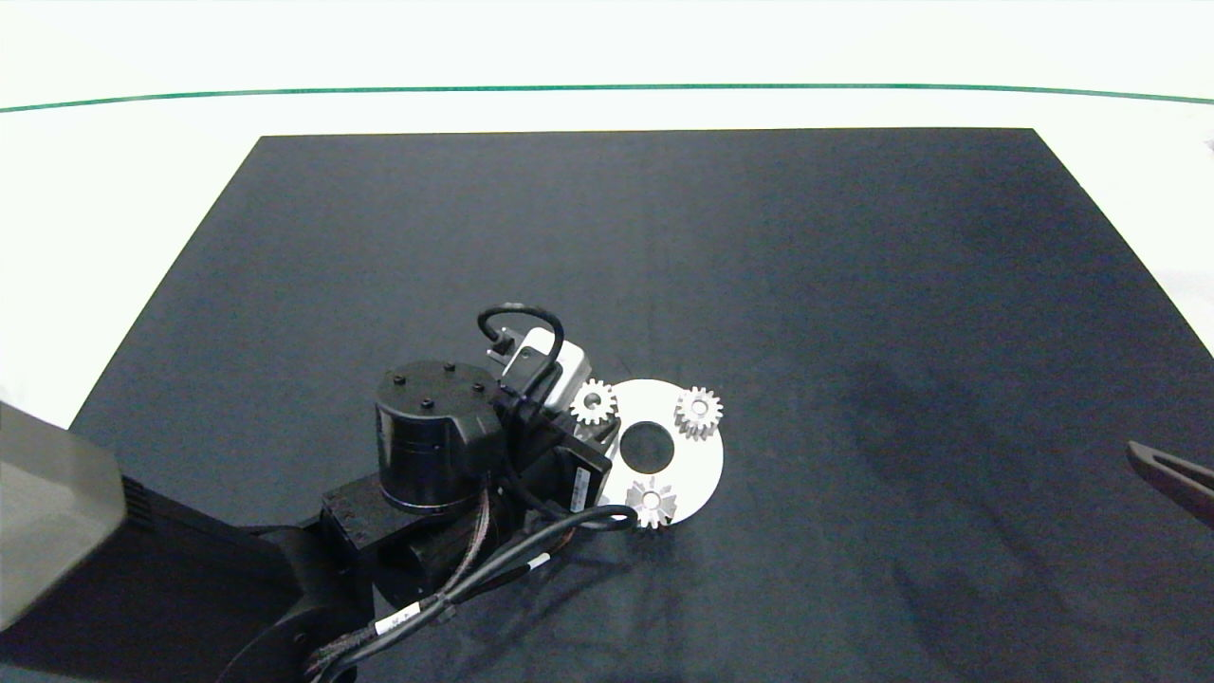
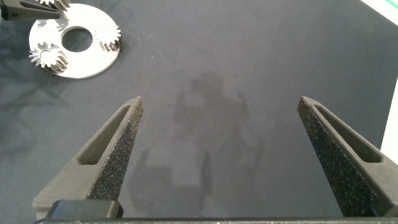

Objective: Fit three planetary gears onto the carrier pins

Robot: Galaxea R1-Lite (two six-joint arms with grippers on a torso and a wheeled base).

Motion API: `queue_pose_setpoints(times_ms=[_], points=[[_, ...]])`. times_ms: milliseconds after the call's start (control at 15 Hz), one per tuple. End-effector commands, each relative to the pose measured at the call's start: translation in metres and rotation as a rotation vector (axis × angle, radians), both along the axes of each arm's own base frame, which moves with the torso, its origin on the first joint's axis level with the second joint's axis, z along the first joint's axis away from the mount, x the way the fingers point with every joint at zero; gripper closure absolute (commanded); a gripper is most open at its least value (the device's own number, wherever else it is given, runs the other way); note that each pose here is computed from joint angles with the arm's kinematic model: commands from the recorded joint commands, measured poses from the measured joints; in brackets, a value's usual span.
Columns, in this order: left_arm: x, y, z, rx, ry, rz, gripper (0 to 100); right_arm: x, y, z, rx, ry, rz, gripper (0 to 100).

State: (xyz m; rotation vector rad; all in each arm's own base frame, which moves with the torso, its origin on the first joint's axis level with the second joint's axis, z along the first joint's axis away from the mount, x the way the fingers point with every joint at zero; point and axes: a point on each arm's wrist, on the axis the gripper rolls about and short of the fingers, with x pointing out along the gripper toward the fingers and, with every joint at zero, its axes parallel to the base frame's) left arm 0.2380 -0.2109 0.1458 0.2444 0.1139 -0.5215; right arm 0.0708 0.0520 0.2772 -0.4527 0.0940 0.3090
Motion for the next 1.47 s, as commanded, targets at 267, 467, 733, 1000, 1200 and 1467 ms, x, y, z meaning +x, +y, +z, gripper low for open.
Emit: queue_pose_setpoints(times_ms=[267,467,733,1000,1200,1467], points=[[0.000,-0.001,0.000,0.006,-0.005,0.000,0,0.000,0.000,0.000,-0.002,-0.001,-0.002,0],[0.000,-0.001,0.001,0.006,-0.012,-0.001,0,0.000,0.000,0.000,-0.002,-0.001,-0.002,0],[0.000,-0.001,0.002,0.004,-0.011,-0.002,0,-0.001,-0.001,0.000,0.000,-0.004,-0.002,0],[-0.005,0.032,0.030,-0.047,-0.075,0.073,0,-0.001,-0.001,0.000,-0.001,-0.005,-0.002,0],[-0.015,0.103,0.082,-0.035,-0.250,0.267,0,-0.010,-0.011,0.009,0.012,-0.073,-0.028,0],[-0.075,0.178,0.112,0.029,-0.347,0.507,0,-0.021,-0.030,0.014,0.034,-0.139,-0.262,0]])
